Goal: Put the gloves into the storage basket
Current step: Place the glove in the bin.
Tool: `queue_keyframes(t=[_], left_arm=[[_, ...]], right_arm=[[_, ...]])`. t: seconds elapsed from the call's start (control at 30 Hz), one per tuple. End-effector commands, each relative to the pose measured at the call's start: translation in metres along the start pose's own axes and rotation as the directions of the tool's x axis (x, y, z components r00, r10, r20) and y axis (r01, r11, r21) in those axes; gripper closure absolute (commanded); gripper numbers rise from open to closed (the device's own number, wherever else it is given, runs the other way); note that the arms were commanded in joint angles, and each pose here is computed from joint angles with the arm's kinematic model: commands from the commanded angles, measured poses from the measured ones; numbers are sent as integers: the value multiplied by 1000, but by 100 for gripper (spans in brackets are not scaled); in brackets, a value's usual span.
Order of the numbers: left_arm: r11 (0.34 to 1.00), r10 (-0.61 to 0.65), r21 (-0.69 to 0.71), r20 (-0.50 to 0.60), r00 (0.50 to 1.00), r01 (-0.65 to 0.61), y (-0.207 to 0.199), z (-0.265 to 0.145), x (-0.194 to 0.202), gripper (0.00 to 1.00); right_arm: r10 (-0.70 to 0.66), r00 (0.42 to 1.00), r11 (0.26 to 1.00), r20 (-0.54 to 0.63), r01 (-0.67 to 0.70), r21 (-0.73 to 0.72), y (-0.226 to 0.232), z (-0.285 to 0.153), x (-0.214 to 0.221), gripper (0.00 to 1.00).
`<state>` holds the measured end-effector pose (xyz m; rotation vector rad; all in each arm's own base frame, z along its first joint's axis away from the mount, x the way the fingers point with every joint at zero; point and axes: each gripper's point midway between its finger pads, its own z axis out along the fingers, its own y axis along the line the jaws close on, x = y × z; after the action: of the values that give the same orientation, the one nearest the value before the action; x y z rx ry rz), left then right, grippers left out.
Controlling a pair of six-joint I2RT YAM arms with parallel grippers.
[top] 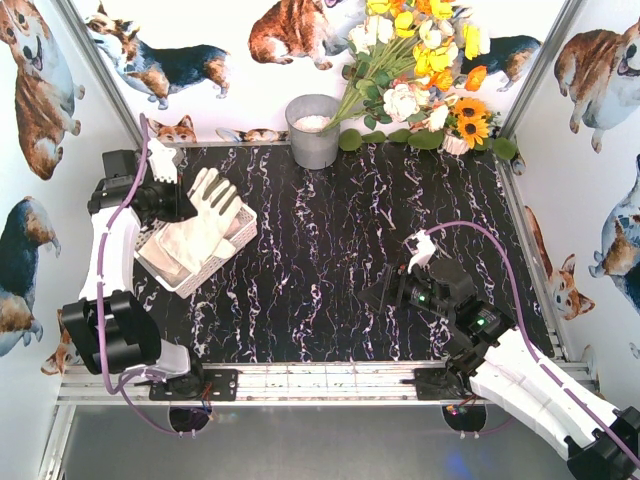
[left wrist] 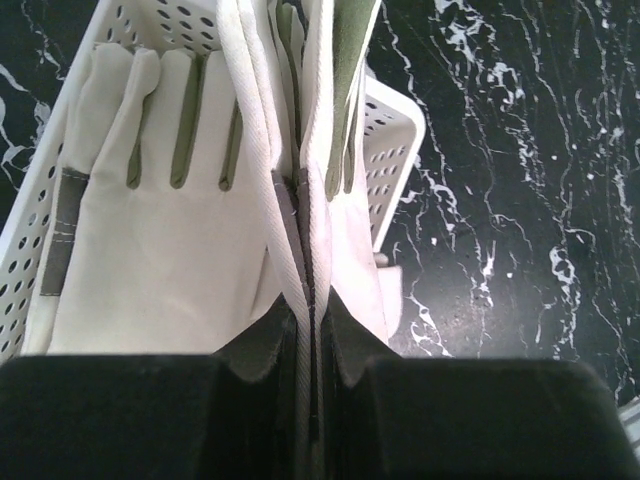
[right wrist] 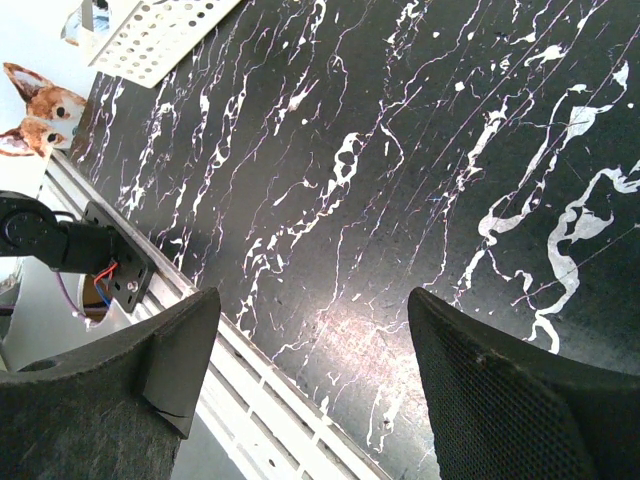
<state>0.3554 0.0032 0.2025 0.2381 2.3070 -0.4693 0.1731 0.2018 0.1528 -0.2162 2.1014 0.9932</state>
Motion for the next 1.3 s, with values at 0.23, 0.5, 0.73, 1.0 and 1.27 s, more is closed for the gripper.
queue_keyframes(t=[0.23, 0.5, 0.73, 1.0, 1.27], left_arm=[[998, -22, -65, 44, 999, 25, 39, 22, 8, 100], [996, -48, -78, 26, 999, 50, 59, 32, 17, 100], [993, -71, -98, 5, 997, 71, 81, 40, 21, 100], [986, -103, -131, -29, 994, 99, 103, 46, 34, 100], [982, -96, -167, -15, 995, 92, 122, 55, 32, 100]], right_arm=[[-29, 999, 1000, 38, 30, -8, 1, -1, -8, 23], [-30, 999, 999, 36, 31, -12, 3, -2, -8, 23], [-29, 999, 999, 42, 30, -14, 4, -6, -9, 23], [-36, 998, 999, 54, 35, 7, -1, -13, -5, 23], [-45, 997, 999, 60, 45, -1, 1, -16, -7, 23]])
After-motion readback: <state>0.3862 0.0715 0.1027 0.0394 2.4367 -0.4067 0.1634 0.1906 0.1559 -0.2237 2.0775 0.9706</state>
